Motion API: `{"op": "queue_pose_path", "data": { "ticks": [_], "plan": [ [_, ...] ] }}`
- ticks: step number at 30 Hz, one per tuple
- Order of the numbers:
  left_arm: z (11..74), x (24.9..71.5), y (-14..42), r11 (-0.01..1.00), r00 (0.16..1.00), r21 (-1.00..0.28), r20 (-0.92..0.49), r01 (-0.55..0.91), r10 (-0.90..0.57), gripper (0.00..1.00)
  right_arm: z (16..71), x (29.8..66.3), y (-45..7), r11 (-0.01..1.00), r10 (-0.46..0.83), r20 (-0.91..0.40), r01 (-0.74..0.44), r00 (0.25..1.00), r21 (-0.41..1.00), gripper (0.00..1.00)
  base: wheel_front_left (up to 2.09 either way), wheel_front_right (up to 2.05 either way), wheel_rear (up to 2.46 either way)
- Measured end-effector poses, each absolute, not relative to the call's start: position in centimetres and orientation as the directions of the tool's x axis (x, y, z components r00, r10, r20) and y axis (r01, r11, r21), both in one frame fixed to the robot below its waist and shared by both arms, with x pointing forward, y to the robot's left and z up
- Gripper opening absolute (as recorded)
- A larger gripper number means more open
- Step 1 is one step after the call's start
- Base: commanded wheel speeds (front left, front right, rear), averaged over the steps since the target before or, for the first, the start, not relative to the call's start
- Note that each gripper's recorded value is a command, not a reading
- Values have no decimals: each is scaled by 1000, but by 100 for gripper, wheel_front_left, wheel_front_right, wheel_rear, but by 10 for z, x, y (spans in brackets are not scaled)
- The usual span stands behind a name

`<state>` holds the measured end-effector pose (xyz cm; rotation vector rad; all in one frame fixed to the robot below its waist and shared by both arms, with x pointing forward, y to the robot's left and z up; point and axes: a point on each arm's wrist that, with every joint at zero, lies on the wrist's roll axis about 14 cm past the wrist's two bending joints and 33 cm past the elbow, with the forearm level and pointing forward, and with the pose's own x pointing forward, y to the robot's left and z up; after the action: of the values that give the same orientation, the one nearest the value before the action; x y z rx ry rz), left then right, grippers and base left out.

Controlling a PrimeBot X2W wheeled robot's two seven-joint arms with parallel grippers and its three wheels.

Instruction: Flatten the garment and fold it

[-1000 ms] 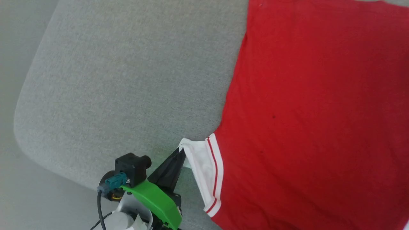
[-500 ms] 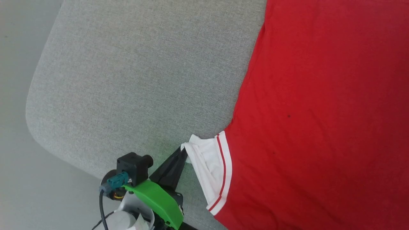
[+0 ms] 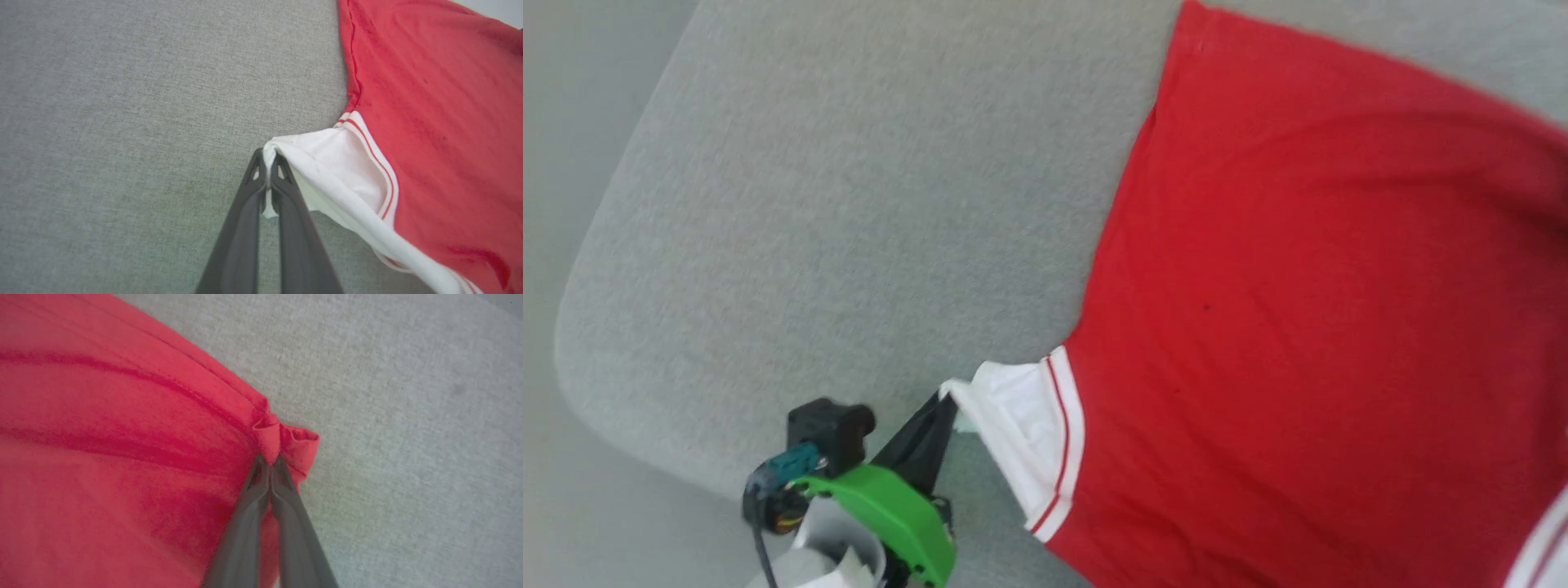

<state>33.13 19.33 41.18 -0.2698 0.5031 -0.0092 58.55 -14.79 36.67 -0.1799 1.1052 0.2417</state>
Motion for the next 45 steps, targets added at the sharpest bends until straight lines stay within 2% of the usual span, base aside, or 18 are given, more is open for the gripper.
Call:
{"op": "queue_pose_path", "data": {
  "ticks": [8,21,26,32,36,37,41,45],
  "plan": [
    [418,322,183,963,881,-271,-458,-12,-118,0,378,509,-193,964,91,-927,-267,365,-10,0,0,0,0],
    [437,317,161,952,896,-295,-398,79,-198,0,398,367,-253,992,81,-948,-116,309,47,0,0,0,0],
    [444,317,156,949,902,-295,-372,108,-218,0,396,311,-258,994,93,-972,-76,217,79,0,0,0,0],
    [442,317,155,949,899,-295,-378,108,-220,0,389,288,-248,991,123,-980,-61,157,115,0,0,0,0],
    [439,317,157,950,897,-295,-387,100,-215,0,386,288,-243,991,128,-980,-61,152,120,0,0,0,0],
    [439,317,157,950,896,-295,-389,98,-213,0,386,290,-242,991,132,-977,-58,165,124,100,0,0,0],
    [438,316,159,951,897,-294,-391,92,-207,0,395,307,-234,988,149,-964,-80,219,134,100,0,0,0],
    [441,315,160,951,900,-296,-386,86,-202,0,425,349,-219,980,187,-920,-128,343,152,100,0,0,0]
  ]
}}
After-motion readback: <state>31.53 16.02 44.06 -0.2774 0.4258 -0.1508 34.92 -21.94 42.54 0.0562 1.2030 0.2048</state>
